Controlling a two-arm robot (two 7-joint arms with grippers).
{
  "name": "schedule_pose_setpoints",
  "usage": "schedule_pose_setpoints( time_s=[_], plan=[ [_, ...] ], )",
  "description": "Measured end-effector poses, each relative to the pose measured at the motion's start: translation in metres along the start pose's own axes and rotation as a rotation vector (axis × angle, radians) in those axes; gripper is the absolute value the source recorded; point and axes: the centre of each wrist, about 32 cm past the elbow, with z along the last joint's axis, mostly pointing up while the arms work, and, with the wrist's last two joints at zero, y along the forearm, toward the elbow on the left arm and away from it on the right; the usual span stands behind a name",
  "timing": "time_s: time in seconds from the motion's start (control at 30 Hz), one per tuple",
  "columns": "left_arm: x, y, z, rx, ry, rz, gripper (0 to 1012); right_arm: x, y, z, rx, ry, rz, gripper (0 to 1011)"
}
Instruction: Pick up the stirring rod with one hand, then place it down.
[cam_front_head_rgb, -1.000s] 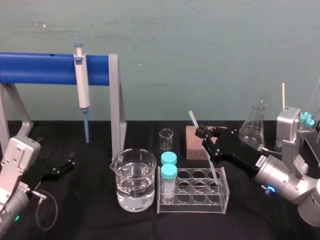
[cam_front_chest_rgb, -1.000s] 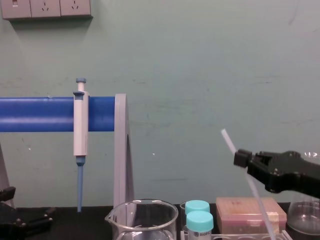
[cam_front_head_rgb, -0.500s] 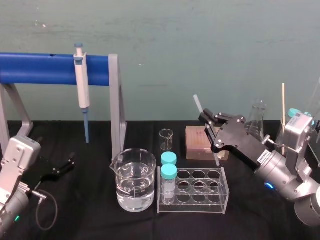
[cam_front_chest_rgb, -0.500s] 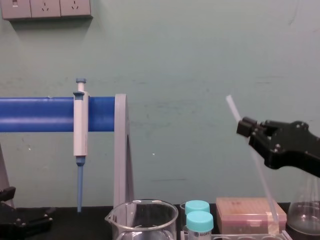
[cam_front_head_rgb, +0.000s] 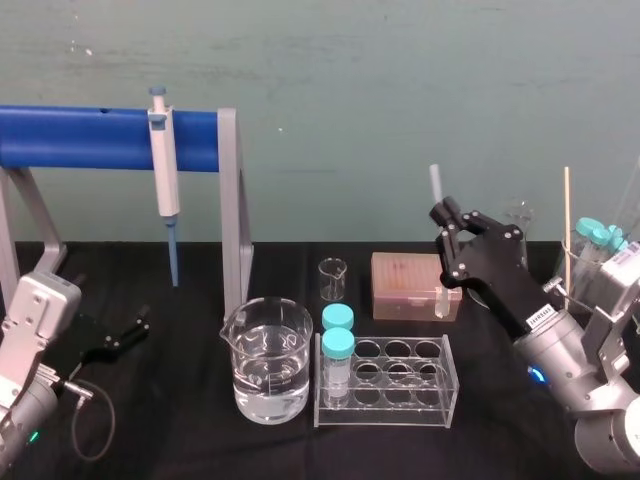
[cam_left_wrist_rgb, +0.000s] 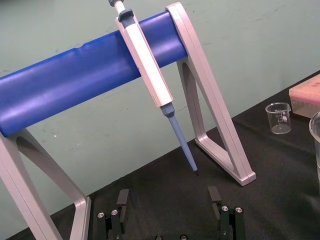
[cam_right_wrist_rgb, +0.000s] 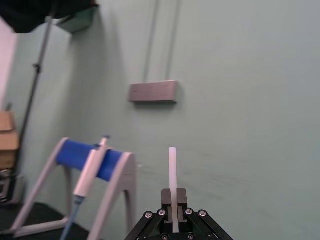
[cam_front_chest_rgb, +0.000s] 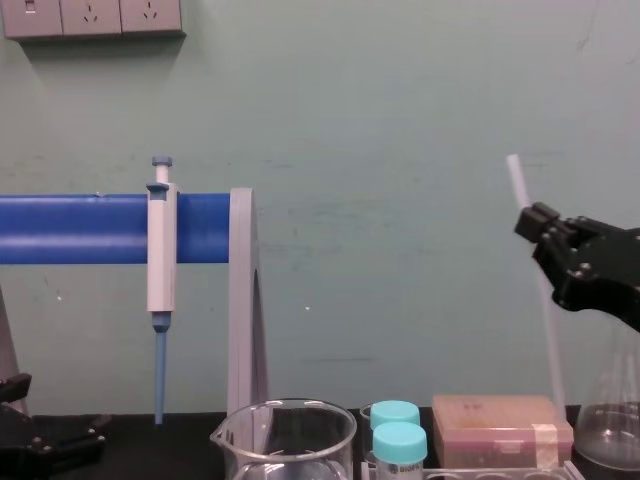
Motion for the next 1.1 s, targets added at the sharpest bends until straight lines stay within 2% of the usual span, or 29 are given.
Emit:
schedule_pose_setpoints(
  time_s=[0.23,0.63,1.1],
  plan=[
    [0.0000,0.000,0.000,0.000,0.000,0.000,1000,-0.0058,-0.003,-0.001,0.004,-0.003,-0.057,56],
    [0.0000,0.000,0.000,0.000,0.000,0.000,1000,-0.0124,-0.010,-0.006,-0.014,-0.036,-0.056,56],
    [0.0000,0.000,0.000,0.000,0.000,0.000,1000,-0.0124,-0.009,-0.006,-0.013,-0.036,-0.056,56]
  ],
)
